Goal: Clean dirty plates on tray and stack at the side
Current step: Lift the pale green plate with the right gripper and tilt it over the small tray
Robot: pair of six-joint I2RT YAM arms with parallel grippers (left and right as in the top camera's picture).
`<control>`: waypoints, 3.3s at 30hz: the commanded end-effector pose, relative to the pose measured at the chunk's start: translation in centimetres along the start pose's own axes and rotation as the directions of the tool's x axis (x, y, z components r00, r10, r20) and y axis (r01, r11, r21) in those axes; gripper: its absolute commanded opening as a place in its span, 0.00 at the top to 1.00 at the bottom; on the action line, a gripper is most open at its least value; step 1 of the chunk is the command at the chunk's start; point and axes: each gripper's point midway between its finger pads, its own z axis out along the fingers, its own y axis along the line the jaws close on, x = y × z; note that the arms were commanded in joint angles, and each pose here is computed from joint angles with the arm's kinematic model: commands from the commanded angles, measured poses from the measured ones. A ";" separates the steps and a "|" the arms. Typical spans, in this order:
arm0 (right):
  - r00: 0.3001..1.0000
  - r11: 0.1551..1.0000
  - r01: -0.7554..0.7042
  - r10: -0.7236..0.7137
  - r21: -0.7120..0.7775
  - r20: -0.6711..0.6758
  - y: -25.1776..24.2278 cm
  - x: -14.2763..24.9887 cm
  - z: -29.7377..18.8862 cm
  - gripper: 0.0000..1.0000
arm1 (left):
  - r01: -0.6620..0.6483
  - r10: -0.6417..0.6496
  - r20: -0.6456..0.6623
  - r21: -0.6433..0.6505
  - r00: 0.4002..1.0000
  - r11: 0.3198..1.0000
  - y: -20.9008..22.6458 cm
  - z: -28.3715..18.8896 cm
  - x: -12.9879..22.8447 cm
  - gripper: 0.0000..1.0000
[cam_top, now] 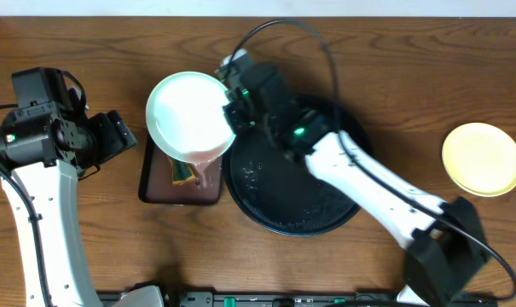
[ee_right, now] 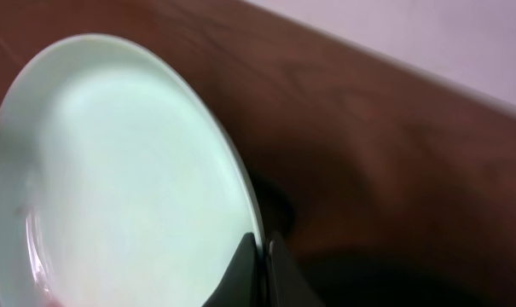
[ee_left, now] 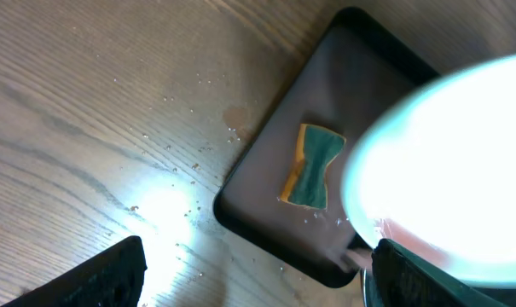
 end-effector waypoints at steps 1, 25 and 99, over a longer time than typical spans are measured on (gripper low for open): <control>0.957 0.954 0.286 -0.290 0.089 0.031 0.8 -0.5 1.6 0.99 | 0.012 -0.012 0.013 -0.007 1.000 1.000 0.2 -0.4 -0.2 0.14; 0.655 0.564 0.643 -0.755 0.518 0.010 5.4 -7.8 -4.2 0.99 | 0.012 -0.012 0.013 -0.007 1.000 1.000 0.2 -0.4 -0.2 0.14; 0.518 0.389 0.760 -0.846 0.520 -0.124 6.8 -7.2 -5.0 0.99 | 0.012 -0.012 0.013 -0.007 1.000 1.000 0.2 -0.4 -0.2 0.14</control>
